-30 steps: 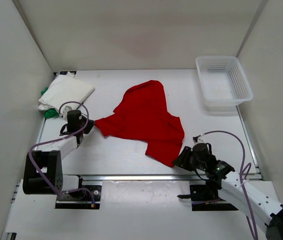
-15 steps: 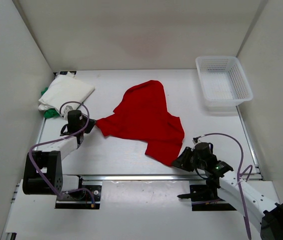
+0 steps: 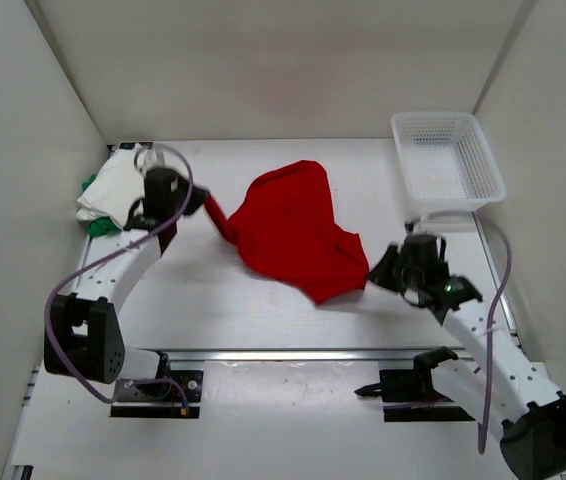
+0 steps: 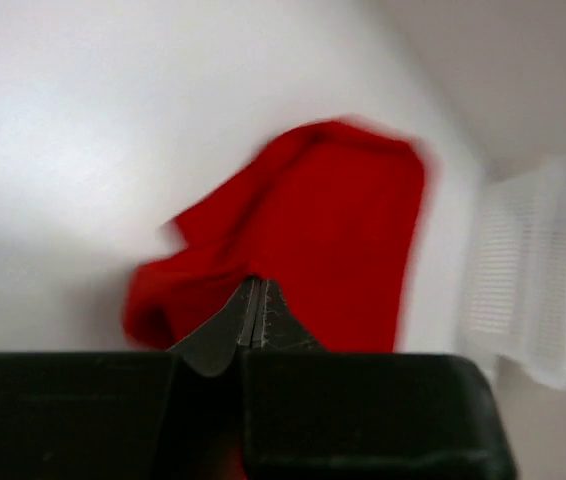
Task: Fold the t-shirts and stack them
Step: Flatten out the tshirt, then grap the side of the flattened tshirt closest away from the robot with both arms, then fold the flattened tshirt in 1/3 of the way
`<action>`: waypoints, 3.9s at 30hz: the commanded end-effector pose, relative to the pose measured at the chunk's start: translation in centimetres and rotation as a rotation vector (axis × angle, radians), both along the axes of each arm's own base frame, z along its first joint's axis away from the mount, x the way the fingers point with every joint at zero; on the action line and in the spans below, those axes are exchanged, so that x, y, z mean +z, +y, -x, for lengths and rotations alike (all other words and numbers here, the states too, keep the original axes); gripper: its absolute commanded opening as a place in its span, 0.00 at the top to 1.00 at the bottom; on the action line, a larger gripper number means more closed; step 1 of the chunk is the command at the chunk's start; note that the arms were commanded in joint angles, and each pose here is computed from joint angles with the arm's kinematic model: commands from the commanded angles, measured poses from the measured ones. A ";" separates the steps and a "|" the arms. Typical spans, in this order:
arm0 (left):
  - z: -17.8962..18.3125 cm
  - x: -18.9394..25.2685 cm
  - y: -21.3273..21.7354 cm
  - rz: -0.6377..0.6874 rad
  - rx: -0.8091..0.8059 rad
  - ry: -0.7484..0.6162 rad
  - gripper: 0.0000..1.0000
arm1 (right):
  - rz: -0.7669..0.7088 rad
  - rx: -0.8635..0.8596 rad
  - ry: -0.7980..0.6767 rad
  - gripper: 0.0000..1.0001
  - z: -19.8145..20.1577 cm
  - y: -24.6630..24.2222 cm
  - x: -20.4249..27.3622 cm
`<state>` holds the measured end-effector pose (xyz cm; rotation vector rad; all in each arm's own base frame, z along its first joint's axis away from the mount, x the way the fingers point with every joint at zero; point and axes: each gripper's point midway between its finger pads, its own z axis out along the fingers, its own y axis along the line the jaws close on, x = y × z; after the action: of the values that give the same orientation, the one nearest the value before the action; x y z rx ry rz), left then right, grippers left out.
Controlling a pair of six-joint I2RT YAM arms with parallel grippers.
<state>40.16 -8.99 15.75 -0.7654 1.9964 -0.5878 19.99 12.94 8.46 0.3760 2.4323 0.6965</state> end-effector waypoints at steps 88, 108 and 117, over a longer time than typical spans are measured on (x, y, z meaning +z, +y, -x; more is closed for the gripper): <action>8.5 -5.0 9.1 -0.178 0.106 0.121 1.00 | 0.156 -0.014 -0.260 1.00 -8.9 -6.6 6.3; -0.8 -6.5 9.6 -0.168 0.150 0.178 1.00 | 0.204 -0.057 -0.239 1.00 -22.1 -6.9 4.3; -1.9 -6.7 9.7 -0.138 0.175 0.144 1.00 | 0.211 -0.065 -0.207 1.00 -24.6 -7.6 2.3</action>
<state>40.53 0.53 7.00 -0.9216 2.1358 -0.2841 42.19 6.09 9.26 0.2969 2.3358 0.4525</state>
